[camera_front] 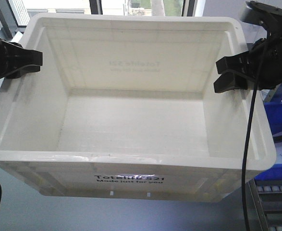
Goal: Move bin from left to right shelf
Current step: 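Keep holding the tote with both grippers during the drive, then carry the tote with both grippers up to the other blue-bin shelf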
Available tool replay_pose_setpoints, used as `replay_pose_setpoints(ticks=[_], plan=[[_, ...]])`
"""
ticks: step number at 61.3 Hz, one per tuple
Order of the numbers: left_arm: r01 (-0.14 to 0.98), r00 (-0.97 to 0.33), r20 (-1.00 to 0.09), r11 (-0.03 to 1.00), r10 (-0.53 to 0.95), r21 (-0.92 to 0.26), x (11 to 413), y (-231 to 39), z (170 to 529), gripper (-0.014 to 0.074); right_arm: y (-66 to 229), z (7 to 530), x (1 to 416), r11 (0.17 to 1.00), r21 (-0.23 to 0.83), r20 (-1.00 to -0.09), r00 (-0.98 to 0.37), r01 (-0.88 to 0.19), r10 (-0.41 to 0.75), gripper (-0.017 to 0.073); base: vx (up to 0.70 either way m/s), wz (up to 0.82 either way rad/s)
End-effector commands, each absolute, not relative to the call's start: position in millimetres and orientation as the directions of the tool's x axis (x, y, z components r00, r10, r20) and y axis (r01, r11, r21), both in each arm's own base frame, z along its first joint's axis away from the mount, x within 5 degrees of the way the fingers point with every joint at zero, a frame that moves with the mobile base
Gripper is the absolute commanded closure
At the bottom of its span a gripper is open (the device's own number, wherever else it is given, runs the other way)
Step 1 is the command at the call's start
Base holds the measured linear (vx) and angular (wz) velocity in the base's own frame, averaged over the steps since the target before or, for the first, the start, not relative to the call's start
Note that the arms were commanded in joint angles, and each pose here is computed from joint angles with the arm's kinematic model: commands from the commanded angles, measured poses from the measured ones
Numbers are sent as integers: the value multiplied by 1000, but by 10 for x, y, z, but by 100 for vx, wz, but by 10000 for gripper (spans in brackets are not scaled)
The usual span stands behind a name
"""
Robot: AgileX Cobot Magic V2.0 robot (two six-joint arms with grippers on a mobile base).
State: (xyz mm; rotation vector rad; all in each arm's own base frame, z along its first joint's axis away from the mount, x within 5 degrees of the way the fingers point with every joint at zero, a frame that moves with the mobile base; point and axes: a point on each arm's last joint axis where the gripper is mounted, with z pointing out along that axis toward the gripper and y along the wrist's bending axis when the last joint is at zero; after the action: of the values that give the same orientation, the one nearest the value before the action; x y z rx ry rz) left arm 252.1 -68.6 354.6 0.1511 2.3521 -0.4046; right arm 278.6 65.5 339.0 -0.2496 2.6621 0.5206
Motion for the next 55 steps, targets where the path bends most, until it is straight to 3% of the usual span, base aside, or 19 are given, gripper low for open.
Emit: replay_pose_setpoints(ticks=[1, 24, 55], plan=[[256, -588, -807, 933, -56, -252, 2490, -691, 3867, 598, 664, 3649, 2744, 897, 326, -537, -839, -298, -84, 564, 42, 5], [256, -588, -807, 933, -56, -252, 2490, -691, 3867, 598, 664, 3649, 2744, 897, 326, -537, -839, -298, -84, 564, 38, 23], [257, -588, -807, 933, -55, -251, 2490, -691, 3867, 598, 664, 3649, 2744, 897, 326, -537, -839, -298, -84, 564, 29, 60]])
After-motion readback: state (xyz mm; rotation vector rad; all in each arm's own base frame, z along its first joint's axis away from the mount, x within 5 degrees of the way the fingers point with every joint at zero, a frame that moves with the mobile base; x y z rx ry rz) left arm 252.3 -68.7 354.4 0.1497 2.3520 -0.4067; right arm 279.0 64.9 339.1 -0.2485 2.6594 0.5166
